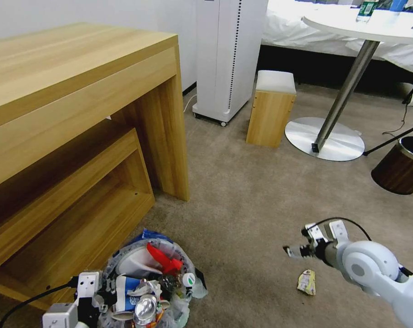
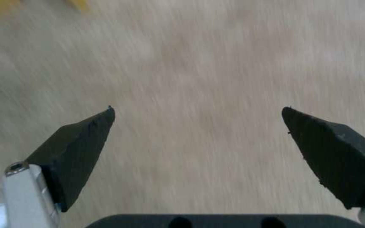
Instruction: Pick up the trash bin and place the garbage on the floor into it.
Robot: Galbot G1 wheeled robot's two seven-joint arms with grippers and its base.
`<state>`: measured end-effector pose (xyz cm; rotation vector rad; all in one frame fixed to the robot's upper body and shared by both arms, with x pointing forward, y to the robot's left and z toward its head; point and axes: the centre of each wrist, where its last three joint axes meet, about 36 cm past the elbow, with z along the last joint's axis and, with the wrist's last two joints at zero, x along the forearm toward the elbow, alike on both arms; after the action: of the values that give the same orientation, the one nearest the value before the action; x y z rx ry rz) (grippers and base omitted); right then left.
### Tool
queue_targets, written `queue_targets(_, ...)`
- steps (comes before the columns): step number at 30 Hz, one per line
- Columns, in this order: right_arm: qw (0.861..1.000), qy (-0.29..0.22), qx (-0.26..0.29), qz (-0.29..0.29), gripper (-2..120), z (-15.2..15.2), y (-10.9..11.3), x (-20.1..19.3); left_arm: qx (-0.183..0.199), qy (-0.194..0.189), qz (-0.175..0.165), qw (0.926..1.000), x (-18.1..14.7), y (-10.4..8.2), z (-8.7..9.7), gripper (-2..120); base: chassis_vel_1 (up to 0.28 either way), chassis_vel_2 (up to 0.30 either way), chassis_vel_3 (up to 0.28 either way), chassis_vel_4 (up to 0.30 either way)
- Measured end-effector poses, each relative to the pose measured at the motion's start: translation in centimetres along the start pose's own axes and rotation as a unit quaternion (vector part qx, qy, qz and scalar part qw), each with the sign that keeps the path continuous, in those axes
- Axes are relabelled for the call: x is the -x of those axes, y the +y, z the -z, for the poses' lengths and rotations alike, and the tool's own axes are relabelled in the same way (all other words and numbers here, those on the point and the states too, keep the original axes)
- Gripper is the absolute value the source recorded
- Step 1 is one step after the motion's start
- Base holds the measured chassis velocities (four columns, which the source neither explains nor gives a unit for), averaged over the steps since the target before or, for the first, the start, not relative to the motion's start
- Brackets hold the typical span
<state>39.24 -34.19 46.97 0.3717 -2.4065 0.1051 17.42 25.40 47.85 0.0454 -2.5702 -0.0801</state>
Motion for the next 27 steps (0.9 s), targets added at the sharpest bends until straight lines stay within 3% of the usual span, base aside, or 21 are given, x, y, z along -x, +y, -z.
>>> queue_targets(9,0.994,-0.11,-0.007,0.028,100,-0.1,-0.4,0.1,-0.001,-0.006,0.002,1.0,0.0,-0.4,-0.8,0,0.0,0.0,0.0,0.0)
queue_targets(23,0.993,-0.114,-0.02,0.036,100,-1.3,0.0,0.4,-0.004,-0.009,0.006,0.9999,0.0,-0.6,-1.2,0,-0.033,-0.04,-0.032,-0.035)
queue_targets(27,0.989,-0.136,-0.023,0.047,100,-1.5,0.1,0.6,-0.007,-0.014,0.005,0.9999,0.2,-0.3,-0.8,0,-0.076,-0.076,-0.078,-0.071)
